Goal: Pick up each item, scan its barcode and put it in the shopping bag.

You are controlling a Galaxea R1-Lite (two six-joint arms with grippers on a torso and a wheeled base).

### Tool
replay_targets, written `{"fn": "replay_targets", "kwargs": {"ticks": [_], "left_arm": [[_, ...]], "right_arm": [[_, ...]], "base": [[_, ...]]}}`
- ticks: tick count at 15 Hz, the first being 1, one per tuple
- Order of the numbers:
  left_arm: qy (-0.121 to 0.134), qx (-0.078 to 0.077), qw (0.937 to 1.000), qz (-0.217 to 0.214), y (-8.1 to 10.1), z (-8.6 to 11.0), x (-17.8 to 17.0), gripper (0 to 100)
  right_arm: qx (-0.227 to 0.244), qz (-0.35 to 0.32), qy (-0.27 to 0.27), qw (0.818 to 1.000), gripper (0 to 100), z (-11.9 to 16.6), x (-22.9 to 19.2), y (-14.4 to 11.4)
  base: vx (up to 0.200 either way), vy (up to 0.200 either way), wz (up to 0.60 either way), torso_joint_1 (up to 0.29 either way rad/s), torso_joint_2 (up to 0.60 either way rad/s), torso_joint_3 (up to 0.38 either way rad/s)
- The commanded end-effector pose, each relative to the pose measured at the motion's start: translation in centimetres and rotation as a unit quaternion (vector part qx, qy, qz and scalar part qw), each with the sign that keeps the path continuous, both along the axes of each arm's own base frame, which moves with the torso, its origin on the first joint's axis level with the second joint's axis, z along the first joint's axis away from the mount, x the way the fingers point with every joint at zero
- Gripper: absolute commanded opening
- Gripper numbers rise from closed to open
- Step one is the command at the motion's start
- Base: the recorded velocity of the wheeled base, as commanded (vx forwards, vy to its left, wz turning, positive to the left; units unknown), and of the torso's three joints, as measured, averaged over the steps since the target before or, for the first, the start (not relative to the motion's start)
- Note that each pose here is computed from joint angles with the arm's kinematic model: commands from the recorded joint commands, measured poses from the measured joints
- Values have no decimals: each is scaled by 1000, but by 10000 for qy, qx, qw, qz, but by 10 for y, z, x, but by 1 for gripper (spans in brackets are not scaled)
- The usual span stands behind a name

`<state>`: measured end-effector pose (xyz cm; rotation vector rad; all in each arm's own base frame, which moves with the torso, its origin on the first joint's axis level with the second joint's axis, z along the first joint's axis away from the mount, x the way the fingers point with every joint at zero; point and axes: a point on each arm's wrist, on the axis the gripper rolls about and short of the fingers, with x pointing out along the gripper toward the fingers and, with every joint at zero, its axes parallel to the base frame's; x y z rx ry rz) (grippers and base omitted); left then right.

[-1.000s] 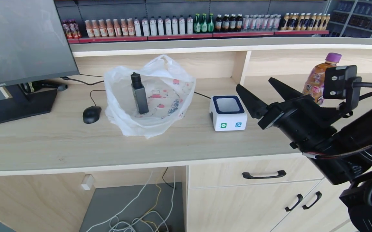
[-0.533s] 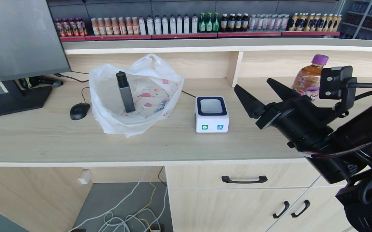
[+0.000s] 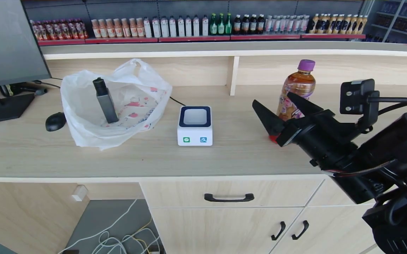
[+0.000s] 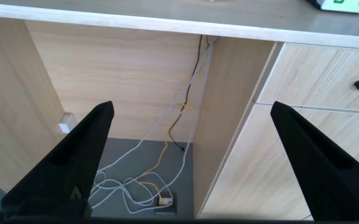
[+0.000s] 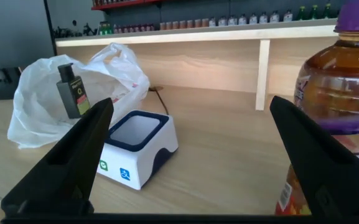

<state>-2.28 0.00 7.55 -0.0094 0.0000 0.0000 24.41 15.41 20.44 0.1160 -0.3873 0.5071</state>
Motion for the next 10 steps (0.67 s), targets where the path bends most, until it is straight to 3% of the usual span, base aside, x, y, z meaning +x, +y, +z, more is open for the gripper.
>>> {"fn": "replay_targets", "kwargs": {"ticks": [1,10], "left_arm": [[0,1,10000,0,0,0,0,100],[0,31,10000,0,0,0,0,100]], "right_arm": [[-45,-1,71,10000,100,-5,3,2],[-193,-331,374,9986,100,-21,7,-16]], "base": [[0,-200,0,12,-2,-2],[0,0,0,0,0,0]]}}
